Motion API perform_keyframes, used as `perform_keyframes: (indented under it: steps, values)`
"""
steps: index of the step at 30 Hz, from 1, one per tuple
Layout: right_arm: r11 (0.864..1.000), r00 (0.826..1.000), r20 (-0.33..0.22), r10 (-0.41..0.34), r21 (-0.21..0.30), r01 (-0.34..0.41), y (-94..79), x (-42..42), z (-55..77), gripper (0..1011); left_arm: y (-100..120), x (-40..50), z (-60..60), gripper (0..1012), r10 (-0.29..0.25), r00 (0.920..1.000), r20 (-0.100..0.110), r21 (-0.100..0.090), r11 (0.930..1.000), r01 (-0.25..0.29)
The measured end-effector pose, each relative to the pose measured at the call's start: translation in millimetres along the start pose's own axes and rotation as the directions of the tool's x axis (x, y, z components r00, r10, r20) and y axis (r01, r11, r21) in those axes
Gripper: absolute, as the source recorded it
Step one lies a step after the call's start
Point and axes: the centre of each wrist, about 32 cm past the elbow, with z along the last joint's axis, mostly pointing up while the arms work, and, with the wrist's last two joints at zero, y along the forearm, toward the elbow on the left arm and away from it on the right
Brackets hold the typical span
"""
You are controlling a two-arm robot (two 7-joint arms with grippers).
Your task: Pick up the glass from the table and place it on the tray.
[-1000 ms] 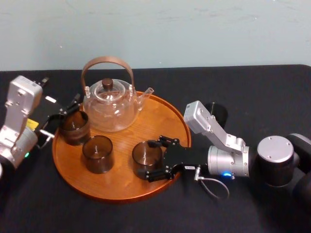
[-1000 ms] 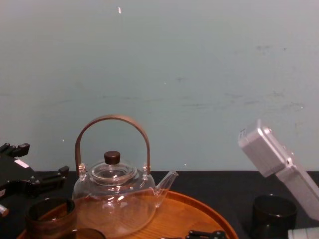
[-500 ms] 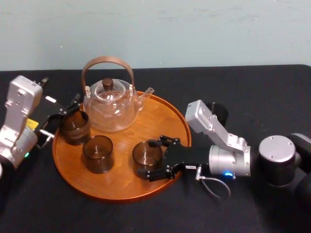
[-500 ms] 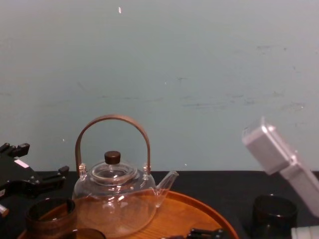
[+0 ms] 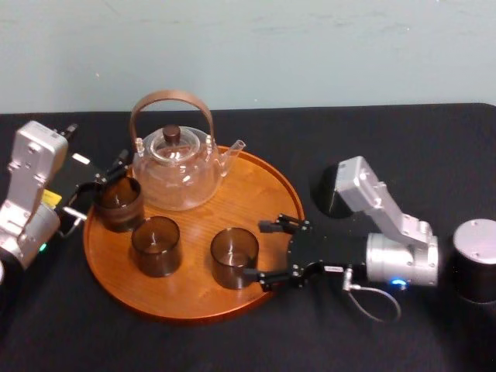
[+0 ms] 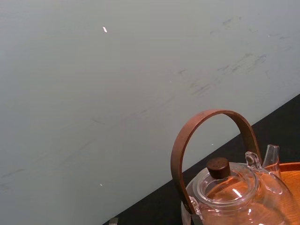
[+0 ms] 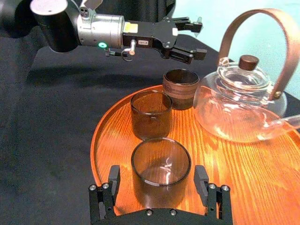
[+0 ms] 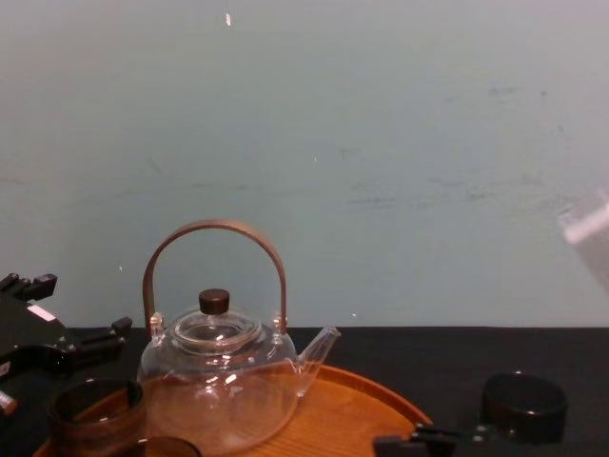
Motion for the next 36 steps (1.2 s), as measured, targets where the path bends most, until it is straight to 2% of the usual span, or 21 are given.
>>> perform_keyframes:
  steps: [13, 19, 22, 29, 35, 36]
  values:
    - [0.999, 0.999, -0.006, -0.048, 0.025, 0.048, -54.2, -9.2, 0.5, 1002, 0, 0.0, 0.0, 1001, 0.000, 1.0000, 0.000, 0.000, 1.0000, 0.000]
    - [0.993, 0.993, -0.018, -0.114, 0.036, 0.114, -74.3, -14.0, -0.5, 1002, 0, 0.0, 0.0, 1001, 0.000, 1.0000, 0.000, 0.000, 1.0000, 0.000]
    - [0.986, 0.986, -0.032, -0.165, 0.035, 0.166, -83.5, -15.5, -2.3, 1002, 0, 0.0, 0.0, 1001, 0.000, 1.0000, 0.000, 0.000, 1.0000, 0.000]
    - [0.957, 0.955, -0.074, -0.287, 0.018, 0.289, -98.9, -15.3, -7.5, 1002, 0, 0.0, 0.0, 1001, 0.000, 1.0000, 0.000, 0.000, 1.0000, 0.000]
    - [0.920, 0.914, -0.109, -0.390, -0.005, 0.392, -107.2, -11.6, -12.0, 1002, 0, 0.0, 0.0, 1001, 0.000, 1.0000, 0.000, 0.000, 1.0000, 0.000]
    - [0.909, 0.903, -0.117, -0.414, -0.011, 0.416, -108.8, -10.5, -12.7, 1002, 0, 0.0, 0.0, 1001, 0.000, 1.0000, 0.000, 0.000, 1.0000, 0.000]
